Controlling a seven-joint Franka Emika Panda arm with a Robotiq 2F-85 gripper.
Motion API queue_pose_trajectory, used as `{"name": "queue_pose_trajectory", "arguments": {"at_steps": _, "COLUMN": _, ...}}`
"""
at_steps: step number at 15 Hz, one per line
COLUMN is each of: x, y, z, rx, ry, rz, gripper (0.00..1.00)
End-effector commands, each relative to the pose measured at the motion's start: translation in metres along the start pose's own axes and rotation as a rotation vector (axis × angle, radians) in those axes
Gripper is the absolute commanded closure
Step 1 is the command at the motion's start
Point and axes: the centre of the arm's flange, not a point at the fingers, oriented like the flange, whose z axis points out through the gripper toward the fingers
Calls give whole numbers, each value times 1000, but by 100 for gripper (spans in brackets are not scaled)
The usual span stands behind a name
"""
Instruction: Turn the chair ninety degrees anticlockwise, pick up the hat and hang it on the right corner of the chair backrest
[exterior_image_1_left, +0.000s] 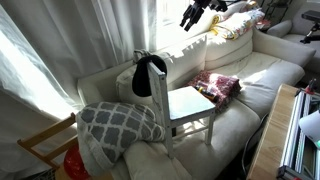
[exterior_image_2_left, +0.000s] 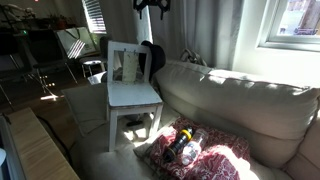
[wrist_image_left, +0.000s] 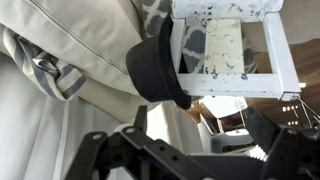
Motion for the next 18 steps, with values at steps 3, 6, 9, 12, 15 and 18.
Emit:
{"name": "queue_pose_trajectory", "arguments": {"at_steps": 3, "x": -27, "y": -20, "z": -54, "rx": 86, "ry": -6, "rz": 119, "gripper": 0}}
{"name": "queue_pose_trajectory", "arguments": {"at_steps": 6, "x": -40, "y": -28, "z": -68, "rx": 141, "ry": -36, "rz": 126, "gripper": 0}}
{"name": "queue_pose_trajectory", "arguments": {"at_steps": 9, "x": -45, "y": -38, "z": -73, "rx": 182, "ry": -65, "rz": 155, "gripper": 0}}
{"name": "queue_pose_trajectory", "arguments": {"at_steps": 12, "x": -40, "y": -25, "z": -70, "rx": 173, "ry": -38, "rz": 145, "gripper": 0}}
{"name": "queue_pose_trajectory", "arguments": {"at_steps": 15, "x": -40, "y": -24, "z": -70, "rx": 173, "ry": -37, "rz": 144, "gripper": 0}}
{"name": "queue_pose_trajectory", "arguments": {"at_steps": 18, "x": -39, "y": -25, "z": -70, "rx": 173, "ry": -38, "rz": 143, "gripper": 0}}
